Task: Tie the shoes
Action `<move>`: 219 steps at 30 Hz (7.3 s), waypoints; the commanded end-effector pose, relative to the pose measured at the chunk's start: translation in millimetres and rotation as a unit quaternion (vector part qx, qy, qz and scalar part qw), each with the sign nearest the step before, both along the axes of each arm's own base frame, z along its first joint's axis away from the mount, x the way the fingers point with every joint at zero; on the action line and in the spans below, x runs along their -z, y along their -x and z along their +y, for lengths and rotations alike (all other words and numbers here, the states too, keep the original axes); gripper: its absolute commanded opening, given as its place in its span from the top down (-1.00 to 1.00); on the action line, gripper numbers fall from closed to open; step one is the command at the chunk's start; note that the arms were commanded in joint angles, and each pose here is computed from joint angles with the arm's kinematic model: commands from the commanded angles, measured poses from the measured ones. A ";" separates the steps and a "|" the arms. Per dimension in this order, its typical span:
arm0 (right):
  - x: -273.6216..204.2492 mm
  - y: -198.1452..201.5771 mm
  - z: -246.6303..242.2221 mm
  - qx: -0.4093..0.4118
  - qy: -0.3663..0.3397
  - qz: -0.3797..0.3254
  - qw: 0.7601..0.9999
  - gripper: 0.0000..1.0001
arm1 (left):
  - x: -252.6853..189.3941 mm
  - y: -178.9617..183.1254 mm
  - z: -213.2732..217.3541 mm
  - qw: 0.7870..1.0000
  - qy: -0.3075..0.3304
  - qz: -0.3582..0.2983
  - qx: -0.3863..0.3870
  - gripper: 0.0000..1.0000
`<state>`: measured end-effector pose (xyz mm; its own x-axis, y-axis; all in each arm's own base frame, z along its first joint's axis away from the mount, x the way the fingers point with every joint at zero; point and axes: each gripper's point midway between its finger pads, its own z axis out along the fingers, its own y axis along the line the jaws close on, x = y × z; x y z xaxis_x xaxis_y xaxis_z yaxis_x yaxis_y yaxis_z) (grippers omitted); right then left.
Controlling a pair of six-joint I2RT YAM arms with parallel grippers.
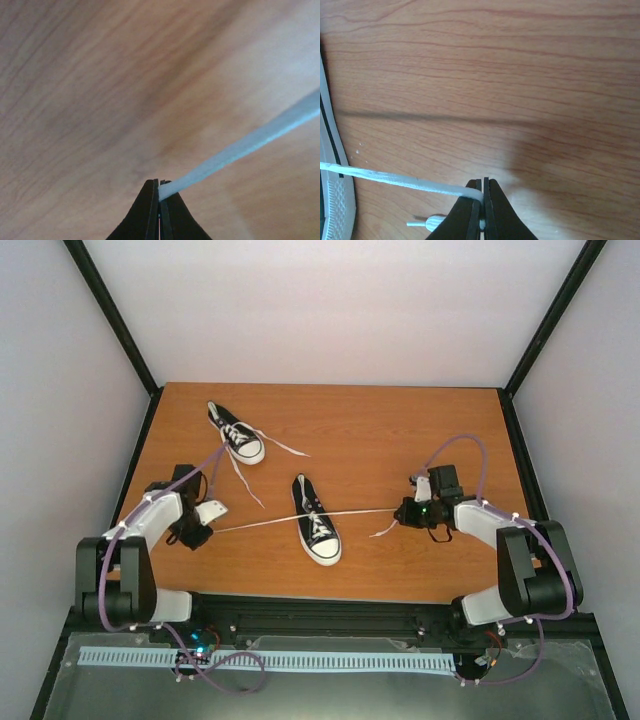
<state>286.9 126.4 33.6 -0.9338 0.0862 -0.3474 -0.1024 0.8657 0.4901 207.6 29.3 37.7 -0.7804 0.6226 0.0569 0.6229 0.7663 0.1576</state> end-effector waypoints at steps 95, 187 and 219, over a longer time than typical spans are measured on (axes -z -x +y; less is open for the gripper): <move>-93.4 -15.9 233.4 -0.372 -0.115 -0.351 0.851 0.94 | -230.6 -0.8 -254.8 0.861 0.402 -0.085 0.299 0.98; -81.7 -5.5 220.2 -0.261 -0.030 -0.402 0.877 0.95 | -134.8 -95.2 -299.5 0.836 0.513 -0.110 0.159 0.51; -84.5 9.1 229.4 -0.389 -0.057 -0.393 0.831 0.93 | -110.2 -74.1 -291.8 0.762 0.395 -0.155 0.489 0.10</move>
